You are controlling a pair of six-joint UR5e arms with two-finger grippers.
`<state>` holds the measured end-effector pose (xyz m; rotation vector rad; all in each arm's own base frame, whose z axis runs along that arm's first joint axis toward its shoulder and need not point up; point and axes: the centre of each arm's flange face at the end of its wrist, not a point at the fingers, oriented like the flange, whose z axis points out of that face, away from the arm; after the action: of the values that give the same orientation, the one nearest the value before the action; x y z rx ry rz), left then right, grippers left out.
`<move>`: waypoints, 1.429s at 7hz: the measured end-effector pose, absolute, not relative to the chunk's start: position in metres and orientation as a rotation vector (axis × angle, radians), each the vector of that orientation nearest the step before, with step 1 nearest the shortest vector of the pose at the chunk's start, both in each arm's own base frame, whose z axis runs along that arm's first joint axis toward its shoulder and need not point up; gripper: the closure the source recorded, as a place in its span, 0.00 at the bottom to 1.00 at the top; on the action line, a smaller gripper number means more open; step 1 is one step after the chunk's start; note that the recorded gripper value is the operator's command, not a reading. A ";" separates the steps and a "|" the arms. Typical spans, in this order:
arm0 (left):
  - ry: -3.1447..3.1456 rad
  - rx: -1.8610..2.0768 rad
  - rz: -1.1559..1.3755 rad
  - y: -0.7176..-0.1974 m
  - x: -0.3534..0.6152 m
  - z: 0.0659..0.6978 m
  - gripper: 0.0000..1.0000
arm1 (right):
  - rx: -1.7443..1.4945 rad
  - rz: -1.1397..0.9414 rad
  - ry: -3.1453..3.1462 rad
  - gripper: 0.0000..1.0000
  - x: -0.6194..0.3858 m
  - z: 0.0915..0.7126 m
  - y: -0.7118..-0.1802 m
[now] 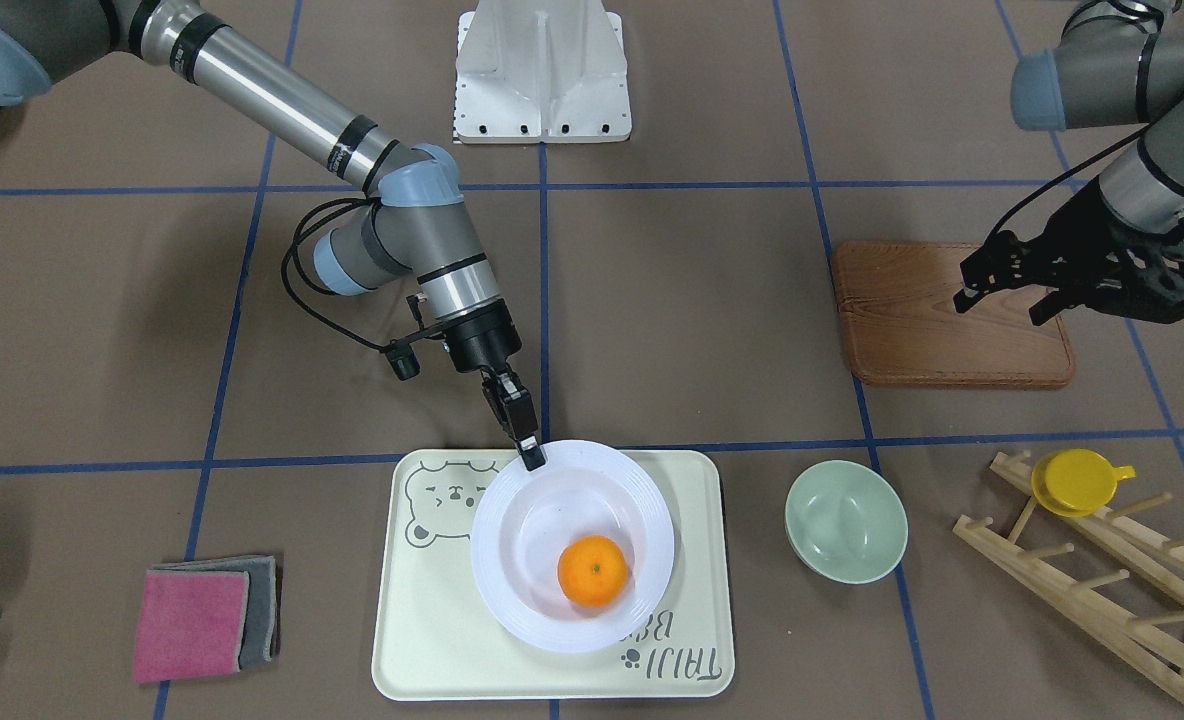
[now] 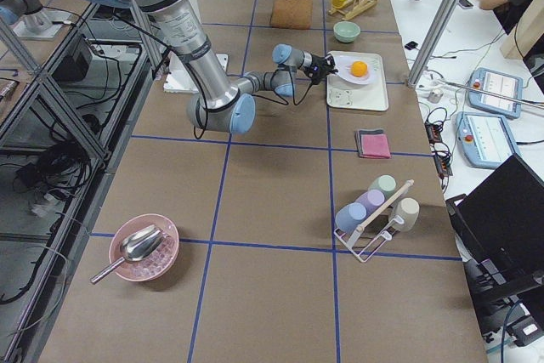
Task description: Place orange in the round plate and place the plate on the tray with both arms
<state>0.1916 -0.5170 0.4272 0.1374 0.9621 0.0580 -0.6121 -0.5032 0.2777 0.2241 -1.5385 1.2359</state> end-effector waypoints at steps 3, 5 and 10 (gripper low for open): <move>0.962 0.137 0.056 -0.517 0.191 0.427 0.02 | 0.196 0.718 -1.408 0.00 -0.552 0.281 -0.487; 0.955 0.143 0.062 -0.518 0.189 0.431 0.02 | 0.128 0.328 -1.322 0.00 -0.448 0.290 -0.509; 0.822 0.192 0.219 -0.490 0.085 0.558 0.01 | 0.284 -0.088 -0.878 0.00 -0.216 0.324 -0.570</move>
<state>0.0851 -0.4897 0.5582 0.1917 0.8218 0.2193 -0.2156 -0.5702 0.3235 0.2836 -0.8778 -0.0884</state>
